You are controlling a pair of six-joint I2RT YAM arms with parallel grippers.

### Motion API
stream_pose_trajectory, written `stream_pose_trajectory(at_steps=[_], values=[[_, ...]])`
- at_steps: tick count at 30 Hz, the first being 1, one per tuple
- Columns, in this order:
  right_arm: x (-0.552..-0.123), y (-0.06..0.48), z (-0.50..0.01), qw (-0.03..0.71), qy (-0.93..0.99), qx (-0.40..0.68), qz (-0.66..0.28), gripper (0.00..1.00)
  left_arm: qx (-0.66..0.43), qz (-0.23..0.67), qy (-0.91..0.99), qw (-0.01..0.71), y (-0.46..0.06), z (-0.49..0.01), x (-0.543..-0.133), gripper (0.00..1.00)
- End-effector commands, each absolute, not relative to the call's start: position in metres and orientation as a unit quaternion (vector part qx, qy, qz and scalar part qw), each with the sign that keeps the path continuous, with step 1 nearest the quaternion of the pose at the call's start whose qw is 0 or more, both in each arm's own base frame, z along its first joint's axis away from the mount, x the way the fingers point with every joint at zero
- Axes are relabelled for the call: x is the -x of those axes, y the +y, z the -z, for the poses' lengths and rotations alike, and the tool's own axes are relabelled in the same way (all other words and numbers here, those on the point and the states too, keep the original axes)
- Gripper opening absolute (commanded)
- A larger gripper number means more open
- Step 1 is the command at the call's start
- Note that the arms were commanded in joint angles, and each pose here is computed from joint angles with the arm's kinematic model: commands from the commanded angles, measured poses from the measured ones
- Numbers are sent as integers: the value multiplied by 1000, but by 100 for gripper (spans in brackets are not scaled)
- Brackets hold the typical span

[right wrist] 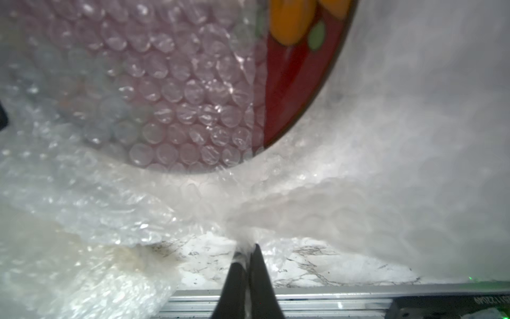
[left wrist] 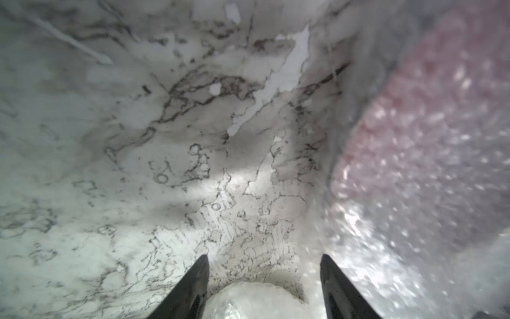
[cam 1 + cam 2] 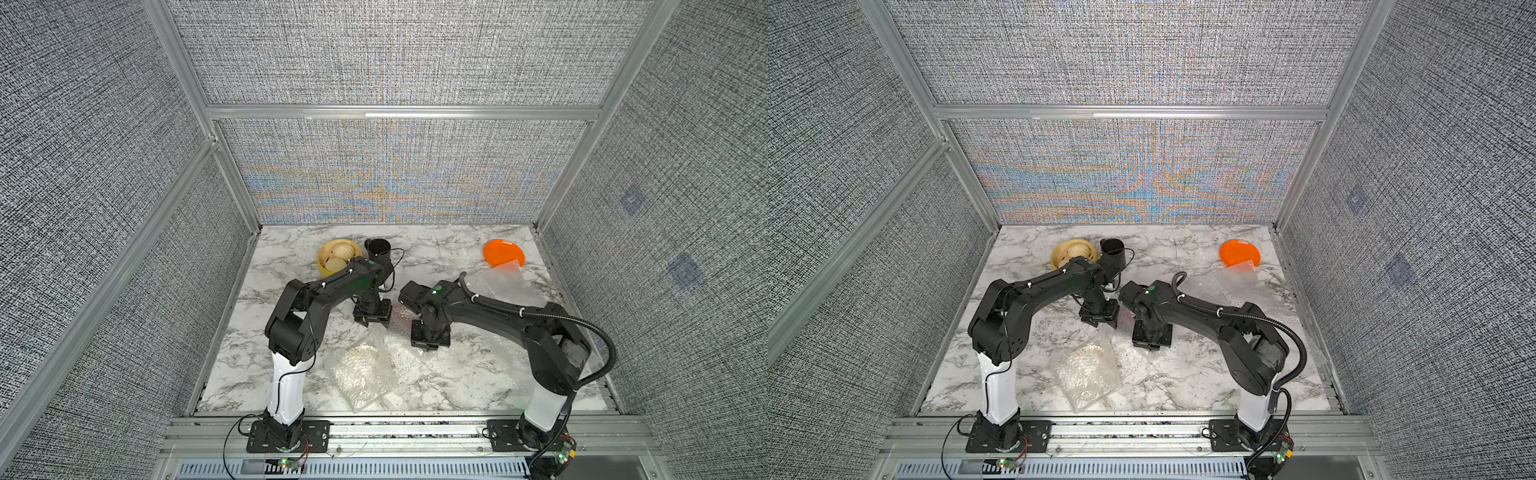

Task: Unpack dinner plates from bubble wrap
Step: Unwrap the bubble wrap at the center of the board.

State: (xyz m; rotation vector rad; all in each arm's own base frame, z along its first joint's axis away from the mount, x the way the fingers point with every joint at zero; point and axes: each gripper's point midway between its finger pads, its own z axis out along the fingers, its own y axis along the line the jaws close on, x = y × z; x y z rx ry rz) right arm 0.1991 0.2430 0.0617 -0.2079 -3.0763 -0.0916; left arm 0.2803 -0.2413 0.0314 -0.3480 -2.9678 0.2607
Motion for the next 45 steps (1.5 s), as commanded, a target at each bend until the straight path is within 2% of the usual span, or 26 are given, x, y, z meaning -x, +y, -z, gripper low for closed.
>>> stream_pose_trajectory(at_steps=[1, 3, 6, 9, 11, 12, 13, 16, 18, 22, 26, 29, 34, 36, 39, 40, 43, 45], values=[[-192, 242, -54, 23, -993, 101, 58, 0, 119, -87, -986, 82, -242, -25, -279, 55], [-186, 238, -49, 21, -991, 113, 69, 0, 120, -83, -985, 88, -242, -22, -278, 49], [-186, 241, -47, 12, -988, 118, 97, 0, 122, -88, -984, 90, -242, -26, -276, 48], [-190, 247, -57, -1, -988, 105, 117, 3, 134, -134, -980, 61, -252, -54, -274, 65], [-192, 248, -65, -12, -986, 105, 129, 13, 148, -141, -978, 32, -252, -77, -272, 72], [-193, 245, -69, -18, -985, 111, 134, 23, 155, -134, -979, 19, -249, -86, -271, 75], [-195, 242, -72, -24, -983, 119, 138, 30, 161, -131, -978, 12, -247, -93, -267, 76], [-197, 239, -76, -35, -978, 128, 159, 43, 187, -113, -976, -3, -239, -104, -254, 77], [-200, 240, -78, -32, -979, 122, 162, 48, 203, -103, -974, -3, -235, -102, -242, 77], [-206, 250, -81, -20, -984, 92, 153, 51, 241, -95, -966, 8, -242, -95, -218, 77], [-207, 248, -74, -11, -986, 96, 137, 50, 253, -86, -964, 9, -252, -92, -207, 77], [-201, 241, -67, -2, -985, 112, 134, 44, 257, -91, -962, 5, -262, -94, -206, 77], [-190, 226, -61, -3, -983, 128, 130, 12, 273, -87, -958, 10, -277, -94, -202, 76], [-189, 224, -61, -10, -981, 137, 137, 5, 273, -88, -958, 20, -281, -91, -199, 75], [-189, 228, -61, -16, -977, 146, 157, 4, 273, -99, -956, 33, -288, -89, -194, 74], [-189, 231, -62, -19, -975, 144, 165, 8, 275, -102, -956, 32, -291, -90, -193, 74], [-192, 239, -69, -25, -972, 139, 187, 35, 280, -112, -953, 27, -295, -99, -190, 74], [-192, 237, -75, -32, -969, 149, 192, 42, 286, -118, -951, 21, -296, -107, -188, 74]])
